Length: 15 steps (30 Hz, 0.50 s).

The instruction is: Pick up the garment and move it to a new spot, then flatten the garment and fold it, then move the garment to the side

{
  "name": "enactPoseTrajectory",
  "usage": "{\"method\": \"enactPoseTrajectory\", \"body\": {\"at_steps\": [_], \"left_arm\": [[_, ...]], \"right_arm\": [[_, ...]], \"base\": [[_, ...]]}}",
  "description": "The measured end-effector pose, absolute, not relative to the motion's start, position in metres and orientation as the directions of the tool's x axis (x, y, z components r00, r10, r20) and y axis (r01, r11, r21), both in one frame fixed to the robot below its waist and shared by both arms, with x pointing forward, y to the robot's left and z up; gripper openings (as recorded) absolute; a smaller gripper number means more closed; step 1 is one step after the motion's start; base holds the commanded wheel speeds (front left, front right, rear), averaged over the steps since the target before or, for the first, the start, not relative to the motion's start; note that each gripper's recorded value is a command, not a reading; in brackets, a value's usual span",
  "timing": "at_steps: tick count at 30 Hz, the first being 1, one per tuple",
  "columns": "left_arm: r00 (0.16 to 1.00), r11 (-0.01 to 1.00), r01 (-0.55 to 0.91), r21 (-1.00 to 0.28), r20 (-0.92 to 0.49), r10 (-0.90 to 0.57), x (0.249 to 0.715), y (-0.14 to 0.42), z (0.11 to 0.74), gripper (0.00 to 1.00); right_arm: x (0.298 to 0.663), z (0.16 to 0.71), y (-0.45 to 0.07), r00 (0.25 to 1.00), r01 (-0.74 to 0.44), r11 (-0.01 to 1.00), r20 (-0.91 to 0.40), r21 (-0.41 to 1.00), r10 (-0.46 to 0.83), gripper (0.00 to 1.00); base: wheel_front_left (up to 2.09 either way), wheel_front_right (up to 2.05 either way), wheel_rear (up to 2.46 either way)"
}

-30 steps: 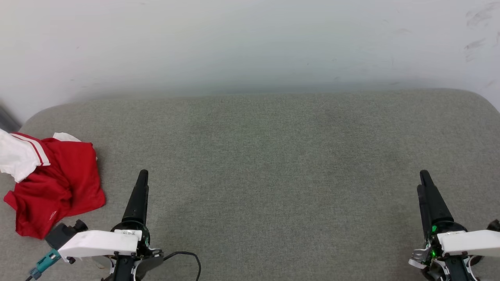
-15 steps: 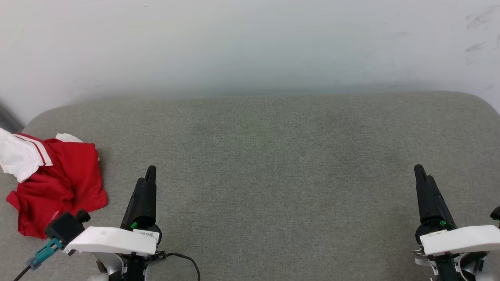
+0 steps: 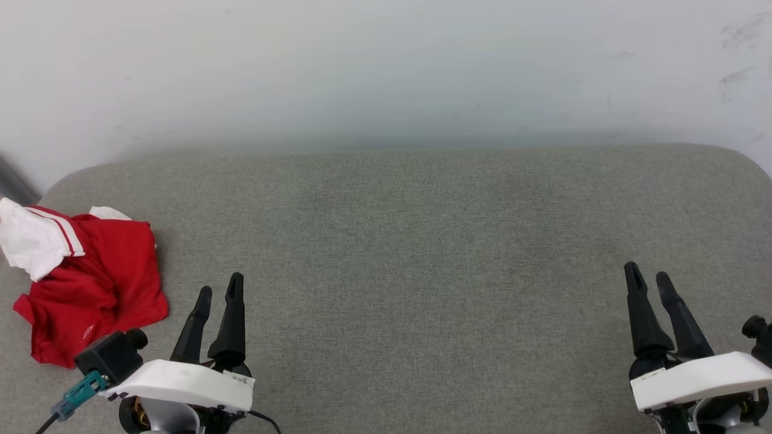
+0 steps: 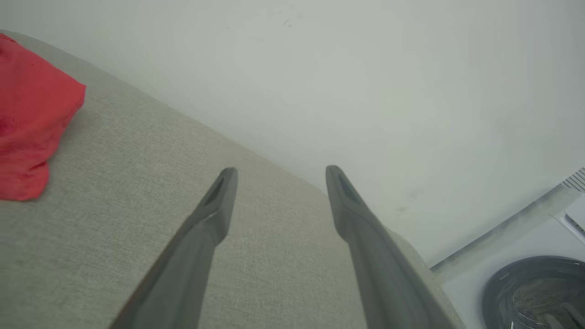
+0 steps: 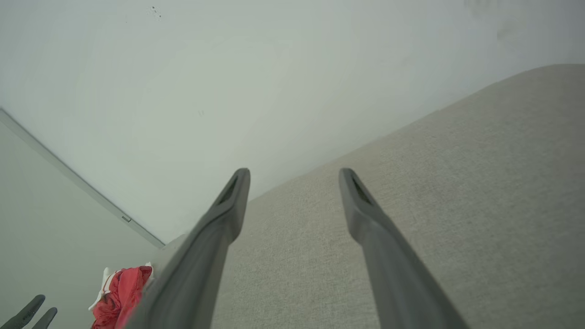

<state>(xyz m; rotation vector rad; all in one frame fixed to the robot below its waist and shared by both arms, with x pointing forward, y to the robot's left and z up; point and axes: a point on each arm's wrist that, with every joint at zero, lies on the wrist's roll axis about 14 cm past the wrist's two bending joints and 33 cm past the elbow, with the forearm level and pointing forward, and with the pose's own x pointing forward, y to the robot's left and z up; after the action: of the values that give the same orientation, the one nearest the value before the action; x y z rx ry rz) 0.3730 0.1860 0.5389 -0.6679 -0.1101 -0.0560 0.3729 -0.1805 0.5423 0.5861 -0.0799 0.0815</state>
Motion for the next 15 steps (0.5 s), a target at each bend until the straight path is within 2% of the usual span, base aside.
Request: {"method": "enactPoseTrajectory", "body": {"at_steps": [15], "left_arm": [[0.988, 0.906, 0.08, -0.416, 0.151, -0.018, 0.3695, 0.1894, 0.5453, 1.0]], "right_arm": [[0.3688, 0.5461, -0.1734, 0.991, -0.118, 0.927, 0.1, 0.356, 0.087, 1.0]], "base": [[0.0, 0.0, 0.0]]}}
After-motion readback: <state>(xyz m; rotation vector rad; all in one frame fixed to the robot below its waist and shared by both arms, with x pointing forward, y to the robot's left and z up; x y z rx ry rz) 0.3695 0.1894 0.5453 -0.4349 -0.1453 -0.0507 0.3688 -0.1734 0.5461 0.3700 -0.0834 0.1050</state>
